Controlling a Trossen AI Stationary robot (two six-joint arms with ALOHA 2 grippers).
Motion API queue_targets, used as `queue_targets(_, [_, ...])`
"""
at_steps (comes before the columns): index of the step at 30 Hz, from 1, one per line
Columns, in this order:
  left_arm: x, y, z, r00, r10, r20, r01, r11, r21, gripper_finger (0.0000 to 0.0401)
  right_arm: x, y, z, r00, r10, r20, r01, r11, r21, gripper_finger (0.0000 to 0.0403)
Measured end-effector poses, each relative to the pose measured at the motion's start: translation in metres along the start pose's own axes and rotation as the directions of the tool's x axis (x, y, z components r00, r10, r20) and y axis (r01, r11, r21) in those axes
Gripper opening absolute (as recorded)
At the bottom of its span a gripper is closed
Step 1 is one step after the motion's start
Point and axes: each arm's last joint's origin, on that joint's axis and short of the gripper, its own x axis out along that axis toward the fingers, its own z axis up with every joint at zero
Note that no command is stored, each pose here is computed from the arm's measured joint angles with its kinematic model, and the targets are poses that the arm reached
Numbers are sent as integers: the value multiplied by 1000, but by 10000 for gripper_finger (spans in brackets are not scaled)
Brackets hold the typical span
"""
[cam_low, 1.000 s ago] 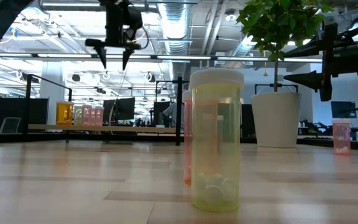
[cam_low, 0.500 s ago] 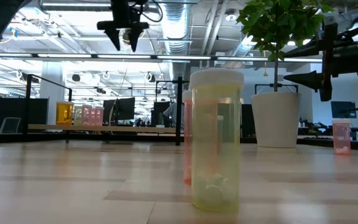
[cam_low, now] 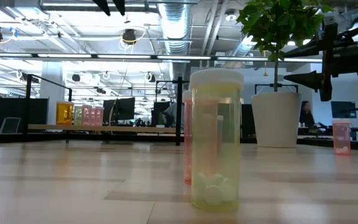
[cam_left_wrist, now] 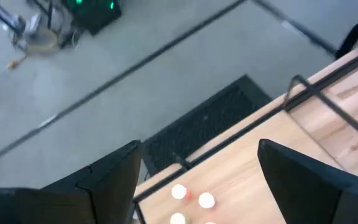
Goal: Pick and place medicine bottles onto shelf by color
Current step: Move the pink pill bottle to the center
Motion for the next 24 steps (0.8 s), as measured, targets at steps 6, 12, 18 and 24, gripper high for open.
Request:
queue_targets(6, [-13, -1, -50, 989, -67, 134, 70, 997, -19, 309, 0, 0, 0, 1000, 0, 0, 0, 1000, 0, 302])
queue_targets(12, [6, 0, -117, 951, -185, 246, 207, 976, -69, 309, 0, 0, 0, 1000, 0, 0, 0, 1000, 0, 302])
queue_targets(18, [33, -5, -181, 878, -321, 355, 389, 910, -140, 309, 0, 0, 0, 1000, 0, 0, 0, 1000, 0, 302])
queue_targets(24, [53, -6, -230, 795, -379, 474, 516, 833, -199, 309, 0, 0, 0, 1000, 0, 0, 0, 1000, 0, 302])
